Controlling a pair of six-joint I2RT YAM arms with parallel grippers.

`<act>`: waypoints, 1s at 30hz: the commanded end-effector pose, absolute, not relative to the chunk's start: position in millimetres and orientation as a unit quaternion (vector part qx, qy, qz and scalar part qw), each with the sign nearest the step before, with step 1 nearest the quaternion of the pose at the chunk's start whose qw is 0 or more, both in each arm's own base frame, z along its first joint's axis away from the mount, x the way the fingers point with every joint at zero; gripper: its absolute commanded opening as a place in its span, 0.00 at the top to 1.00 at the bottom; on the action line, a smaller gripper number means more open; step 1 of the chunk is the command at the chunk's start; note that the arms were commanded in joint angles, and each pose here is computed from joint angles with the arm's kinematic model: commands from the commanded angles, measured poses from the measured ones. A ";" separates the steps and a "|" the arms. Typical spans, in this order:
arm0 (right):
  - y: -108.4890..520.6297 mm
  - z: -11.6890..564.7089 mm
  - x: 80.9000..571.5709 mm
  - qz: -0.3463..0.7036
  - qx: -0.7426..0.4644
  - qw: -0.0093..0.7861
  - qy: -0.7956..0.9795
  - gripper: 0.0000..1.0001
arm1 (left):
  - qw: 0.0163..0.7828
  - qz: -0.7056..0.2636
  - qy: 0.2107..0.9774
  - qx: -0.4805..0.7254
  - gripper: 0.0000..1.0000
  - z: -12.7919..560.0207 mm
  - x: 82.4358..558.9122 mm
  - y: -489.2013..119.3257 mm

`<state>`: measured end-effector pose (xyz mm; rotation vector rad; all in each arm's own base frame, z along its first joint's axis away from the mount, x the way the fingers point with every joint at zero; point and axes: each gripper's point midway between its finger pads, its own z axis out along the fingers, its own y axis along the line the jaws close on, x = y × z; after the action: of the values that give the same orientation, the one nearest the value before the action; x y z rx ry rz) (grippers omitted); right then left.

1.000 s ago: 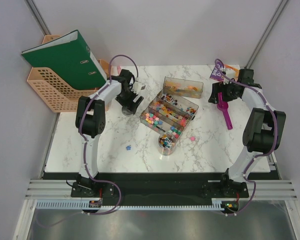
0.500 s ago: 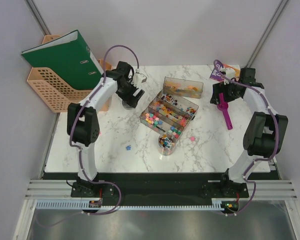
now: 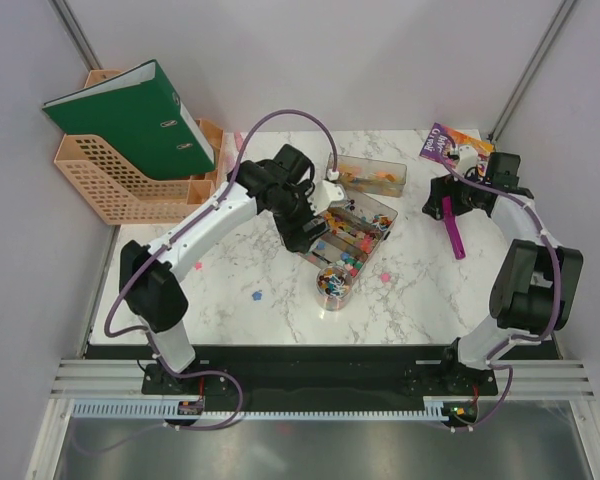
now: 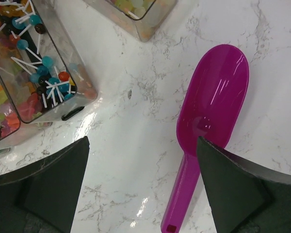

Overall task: Pack the candies
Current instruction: Pick up the bottle lid at the center of the board, then close the bottle lid on the packing bottle.

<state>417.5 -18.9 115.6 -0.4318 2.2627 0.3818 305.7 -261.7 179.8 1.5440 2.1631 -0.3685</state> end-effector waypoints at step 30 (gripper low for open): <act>-13.8 112.2 374.3 0.145 -0.174 0.426 0.876 0.02 | 0.127 -0.184 0.762 0.608 0.13 127.2 219.6 -358.0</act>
<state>370.4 -13.1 101.3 -0.4094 2.2495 0.3772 215.4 -342.2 116.6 1.8062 2.2531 -0.5394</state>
